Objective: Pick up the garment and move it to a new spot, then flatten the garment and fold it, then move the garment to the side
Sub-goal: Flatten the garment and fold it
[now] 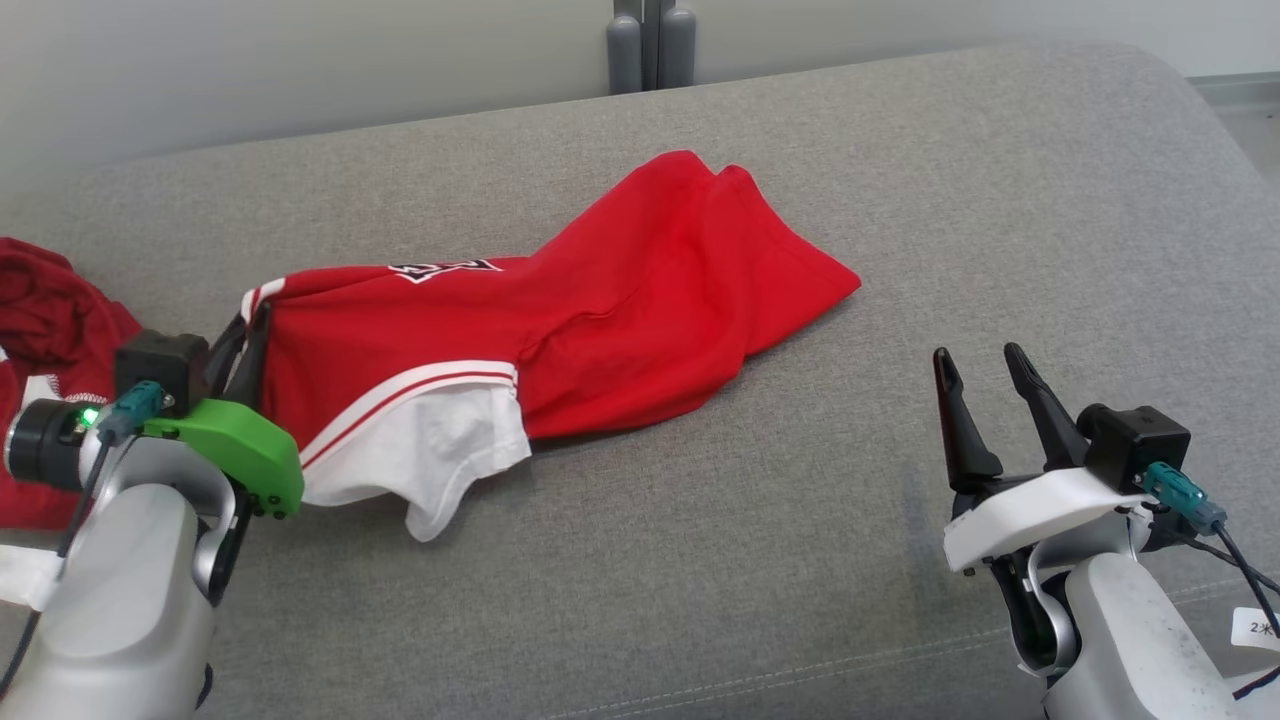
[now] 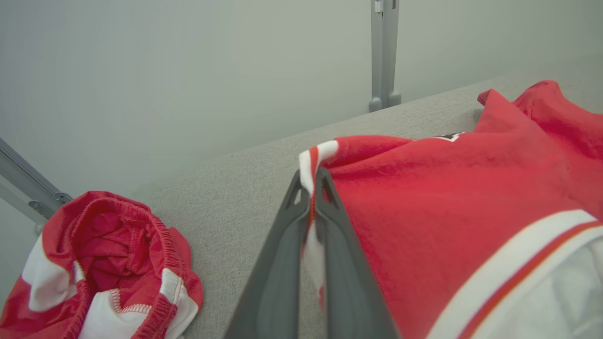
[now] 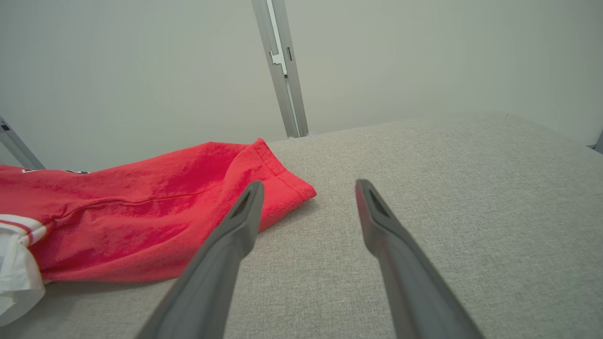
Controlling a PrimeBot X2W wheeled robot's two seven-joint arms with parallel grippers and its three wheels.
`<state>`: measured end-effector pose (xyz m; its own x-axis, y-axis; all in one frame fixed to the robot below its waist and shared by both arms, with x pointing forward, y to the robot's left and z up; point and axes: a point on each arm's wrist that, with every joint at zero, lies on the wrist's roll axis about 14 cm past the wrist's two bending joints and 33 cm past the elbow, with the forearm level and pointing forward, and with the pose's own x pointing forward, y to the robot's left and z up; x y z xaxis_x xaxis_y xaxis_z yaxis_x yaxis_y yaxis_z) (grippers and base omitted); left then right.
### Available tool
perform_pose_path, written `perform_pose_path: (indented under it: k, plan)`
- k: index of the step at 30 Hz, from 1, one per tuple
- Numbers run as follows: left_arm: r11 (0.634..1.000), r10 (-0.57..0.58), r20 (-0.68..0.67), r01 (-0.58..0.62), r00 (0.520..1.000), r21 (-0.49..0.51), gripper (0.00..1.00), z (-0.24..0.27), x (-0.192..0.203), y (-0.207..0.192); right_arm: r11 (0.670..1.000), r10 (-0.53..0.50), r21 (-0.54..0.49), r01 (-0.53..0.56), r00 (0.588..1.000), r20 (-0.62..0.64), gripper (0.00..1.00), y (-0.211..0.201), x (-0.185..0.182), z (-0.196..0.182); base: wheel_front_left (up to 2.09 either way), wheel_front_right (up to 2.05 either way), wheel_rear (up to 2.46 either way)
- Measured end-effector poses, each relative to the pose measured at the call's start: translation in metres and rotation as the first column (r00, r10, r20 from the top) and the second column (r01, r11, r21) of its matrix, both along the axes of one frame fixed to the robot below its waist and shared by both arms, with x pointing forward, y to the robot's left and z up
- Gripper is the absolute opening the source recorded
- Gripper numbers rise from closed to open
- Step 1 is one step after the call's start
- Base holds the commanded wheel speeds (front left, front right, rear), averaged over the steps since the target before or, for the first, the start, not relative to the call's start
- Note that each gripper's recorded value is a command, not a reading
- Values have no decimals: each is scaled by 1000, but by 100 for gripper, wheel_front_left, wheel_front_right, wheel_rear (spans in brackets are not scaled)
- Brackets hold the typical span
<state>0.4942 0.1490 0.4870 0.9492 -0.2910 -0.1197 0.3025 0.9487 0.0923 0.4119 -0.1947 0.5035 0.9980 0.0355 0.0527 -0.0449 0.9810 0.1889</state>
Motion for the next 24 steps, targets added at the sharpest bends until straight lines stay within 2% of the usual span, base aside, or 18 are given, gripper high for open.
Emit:
perform_pose_path:
  k: [9,11,12,24]
  plan:
    - [1000,18,-87,-19,996,-3,2,-23,2,9,999,-31,7,31,999,-13,100,-10,-3,-6,0,0,0]
    - [1000,15,-104,-15,994,-5,47,-32,-3,7,999,-34,6,34,999,-13,100,-11,-3,-6,0,0,0]
    - [1000,17,-103,-18,995,-6,100,-33,-5,6,999,-35,6,35,999,-13,100,-12,-3,-6,0,0,0]
    - [989,127,-16,-128,992,-75,100,-19,-25,17,1000,6,10,-5,1000,-6,100,3,7,-5,0,0,0]
